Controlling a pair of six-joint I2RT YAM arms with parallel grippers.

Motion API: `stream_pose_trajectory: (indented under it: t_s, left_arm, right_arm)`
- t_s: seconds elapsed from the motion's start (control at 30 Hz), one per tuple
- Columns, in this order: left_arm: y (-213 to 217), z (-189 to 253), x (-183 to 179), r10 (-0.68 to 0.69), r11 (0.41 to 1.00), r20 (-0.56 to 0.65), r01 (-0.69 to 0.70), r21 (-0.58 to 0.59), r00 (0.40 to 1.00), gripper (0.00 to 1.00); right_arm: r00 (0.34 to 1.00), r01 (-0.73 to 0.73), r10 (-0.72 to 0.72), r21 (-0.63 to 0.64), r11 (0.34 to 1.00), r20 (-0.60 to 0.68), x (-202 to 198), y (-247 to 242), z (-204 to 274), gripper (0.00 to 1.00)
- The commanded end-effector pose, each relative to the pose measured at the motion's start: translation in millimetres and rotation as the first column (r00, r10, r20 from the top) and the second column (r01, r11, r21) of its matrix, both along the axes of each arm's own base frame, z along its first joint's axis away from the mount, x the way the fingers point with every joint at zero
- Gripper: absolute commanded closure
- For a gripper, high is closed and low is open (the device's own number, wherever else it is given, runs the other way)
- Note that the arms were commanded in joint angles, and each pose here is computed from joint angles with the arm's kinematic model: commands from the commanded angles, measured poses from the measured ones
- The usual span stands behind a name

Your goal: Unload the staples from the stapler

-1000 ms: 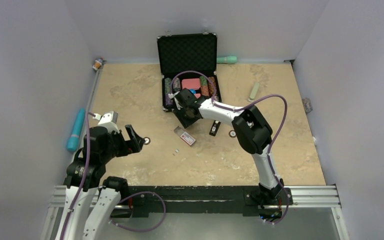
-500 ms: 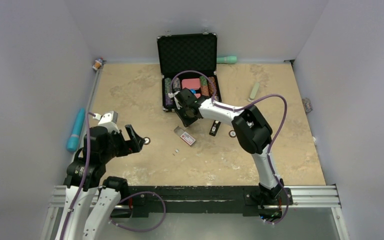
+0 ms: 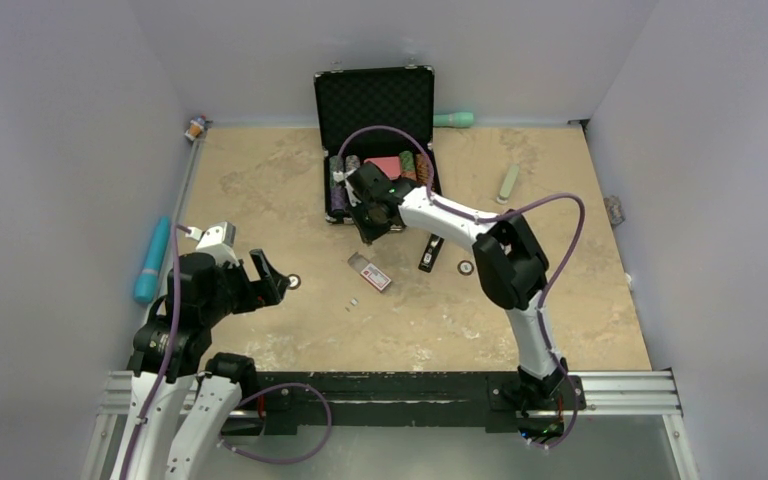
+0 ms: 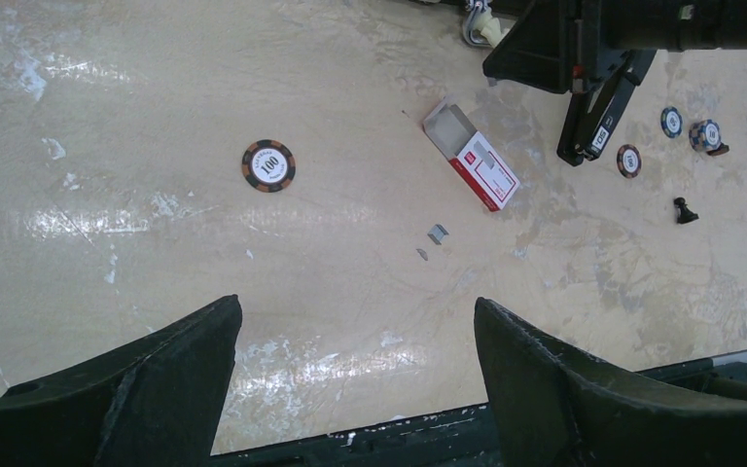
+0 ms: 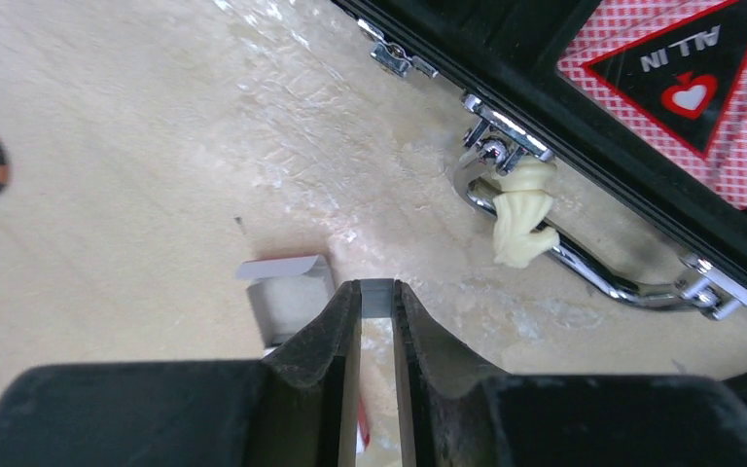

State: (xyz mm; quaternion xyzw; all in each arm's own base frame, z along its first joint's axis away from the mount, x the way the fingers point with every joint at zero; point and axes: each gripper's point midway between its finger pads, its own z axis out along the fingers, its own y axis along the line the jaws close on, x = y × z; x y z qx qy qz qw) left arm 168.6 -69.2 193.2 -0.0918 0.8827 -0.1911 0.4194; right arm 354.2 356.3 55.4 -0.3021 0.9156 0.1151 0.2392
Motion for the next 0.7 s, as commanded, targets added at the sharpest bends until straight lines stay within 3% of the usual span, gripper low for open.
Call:
stream_pose_trajectory:
  t_s: [0.0,0.4,0.67]
  left_arm:
    - [1,6,5,0.010,1.000,0.038,-0.010,-0.004,0.999,0.08]
    - [2,8,4,0.017,1.000,0.048,-0.016,-0.003,0.999,0.08]
    - [2,8,4,0.016,1.000,0.052,-0.016,-0.005,0.999,0.08]
  right_arm:
    - [0.998,0.001,-0.009,0.136,0.991,0.063,0,13,80,0.84]
    - [1.000,-0.013,0.012,0.283,0.959,0.005,-38,19,127,0.84]
    - [0.995,-0.021,0.055,0.358,0.934,-0.086,-75,31,115,0.84]
